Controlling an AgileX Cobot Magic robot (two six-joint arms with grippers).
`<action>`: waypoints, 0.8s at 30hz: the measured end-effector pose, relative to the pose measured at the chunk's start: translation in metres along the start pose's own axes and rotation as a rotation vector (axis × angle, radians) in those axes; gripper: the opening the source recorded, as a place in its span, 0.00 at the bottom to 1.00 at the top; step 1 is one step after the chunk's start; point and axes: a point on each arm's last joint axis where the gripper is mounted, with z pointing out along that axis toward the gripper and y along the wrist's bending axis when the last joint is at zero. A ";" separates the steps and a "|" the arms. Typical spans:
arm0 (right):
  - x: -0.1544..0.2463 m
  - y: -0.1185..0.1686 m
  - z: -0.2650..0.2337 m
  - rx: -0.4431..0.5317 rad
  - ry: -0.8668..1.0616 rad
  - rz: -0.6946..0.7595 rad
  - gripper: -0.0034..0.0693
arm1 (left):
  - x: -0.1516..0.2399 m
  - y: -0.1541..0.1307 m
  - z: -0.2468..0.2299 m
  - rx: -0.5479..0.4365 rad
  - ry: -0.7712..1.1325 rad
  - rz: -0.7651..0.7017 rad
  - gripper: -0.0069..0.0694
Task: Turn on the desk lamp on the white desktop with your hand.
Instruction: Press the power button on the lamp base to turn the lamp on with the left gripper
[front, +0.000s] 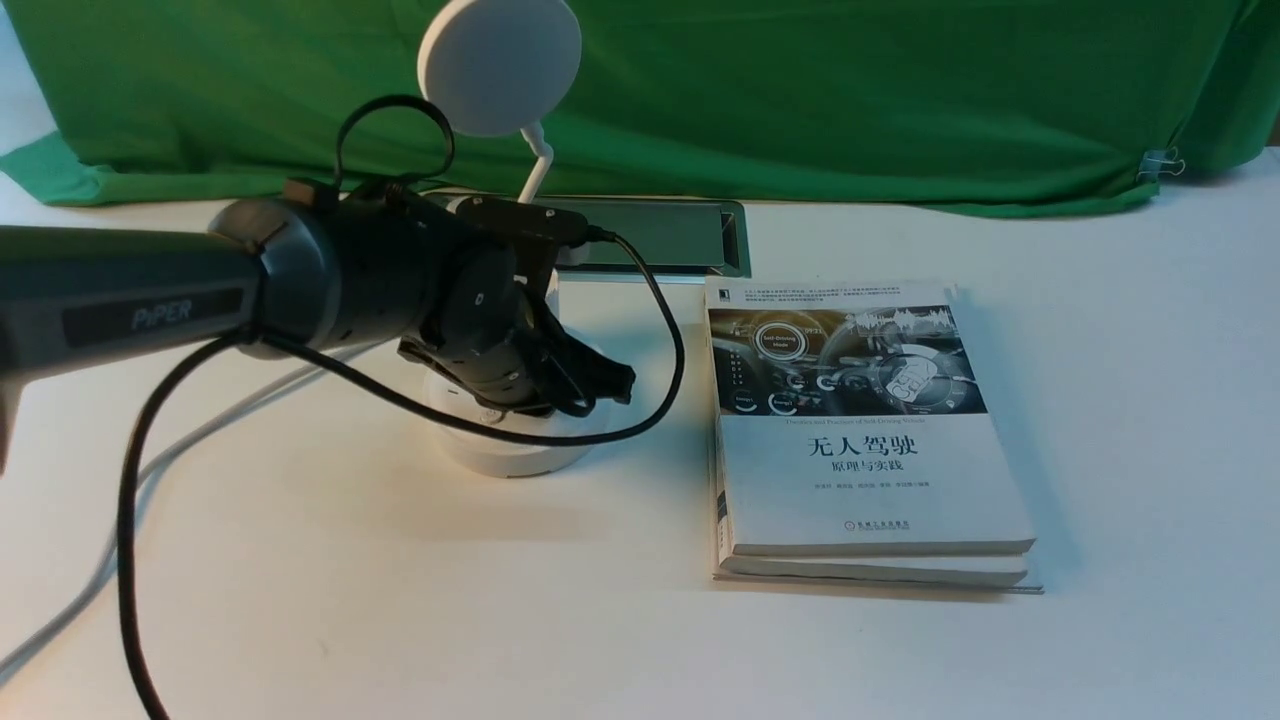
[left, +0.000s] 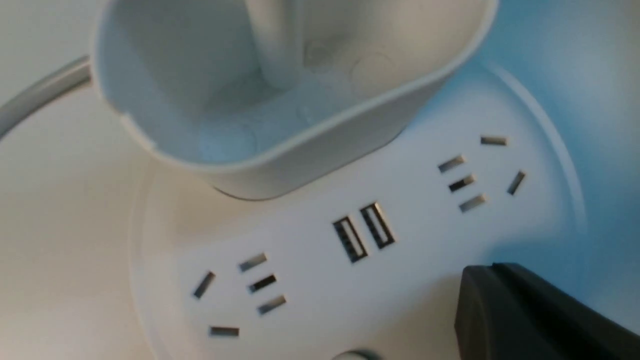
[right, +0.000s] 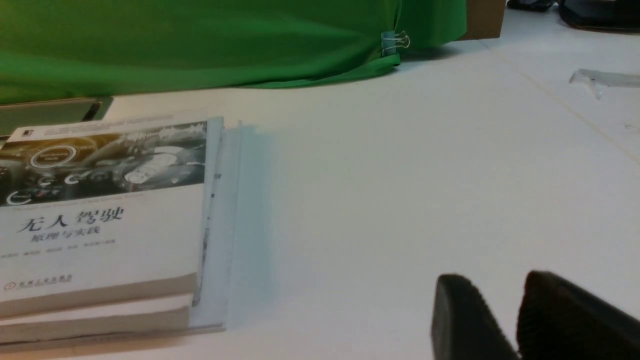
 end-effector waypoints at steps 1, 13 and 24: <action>0.000 0.000 0.000 0.000 0.000 0.000 0.37 | 0.000 0.000 0.000 0.001 0.001 -0.001 0.09; 0.000 0.000 0.000 0.000 0.000 0.000 0.37 | 0.001 -0.002 0.005 0.021 0.015 -0.035 0.09; 0.000 0.000 0.000 0.000 0.000 0.000 0.37 | 0.004 -0.002 0.015 0.018 0.065 -0.043 0.09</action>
